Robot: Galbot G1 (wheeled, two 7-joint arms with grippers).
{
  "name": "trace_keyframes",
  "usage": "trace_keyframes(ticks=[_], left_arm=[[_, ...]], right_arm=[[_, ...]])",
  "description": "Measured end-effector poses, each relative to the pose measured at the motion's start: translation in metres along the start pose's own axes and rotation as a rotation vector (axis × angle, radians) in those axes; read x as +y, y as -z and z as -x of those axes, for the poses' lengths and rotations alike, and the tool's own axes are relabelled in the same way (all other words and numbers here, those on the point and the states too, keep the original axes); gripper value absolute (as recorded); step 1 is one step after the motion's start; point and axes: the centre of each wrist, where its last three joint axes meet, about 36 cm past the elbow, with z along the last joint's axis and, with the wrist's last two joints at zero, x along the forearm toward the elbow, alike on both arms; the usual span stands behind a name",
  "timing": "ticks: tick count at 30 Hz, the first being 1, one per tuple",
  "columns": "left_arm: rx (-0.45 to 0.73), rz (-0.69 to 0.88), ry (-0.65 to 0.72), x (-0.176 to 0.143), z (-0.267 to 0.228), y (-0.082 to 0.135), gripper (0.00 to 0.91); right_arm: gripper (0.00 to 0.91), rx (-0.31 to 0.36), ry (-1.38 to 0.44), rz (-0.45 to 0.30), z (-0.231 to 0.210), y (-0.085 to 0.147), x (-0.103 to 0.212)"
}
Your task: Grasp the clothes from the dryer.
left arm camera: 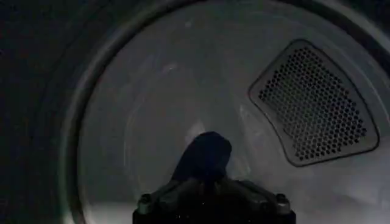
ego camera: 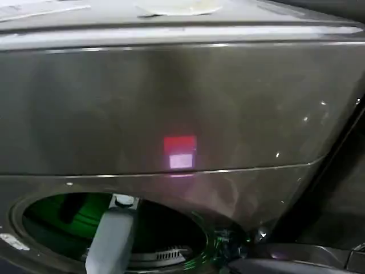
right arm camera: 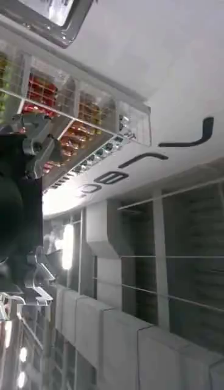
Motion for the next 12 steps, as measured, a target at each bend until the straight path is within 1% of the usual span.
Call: trace_keyframes(ticks=[12], left_arm=[[0.014, -0.015, 0.008, 0.002, -0.003, 0.007, 0.000]], right_arm=[[0.907, 0.008, -0.014, -0.012, -0.006, 0.006, -0.012]])
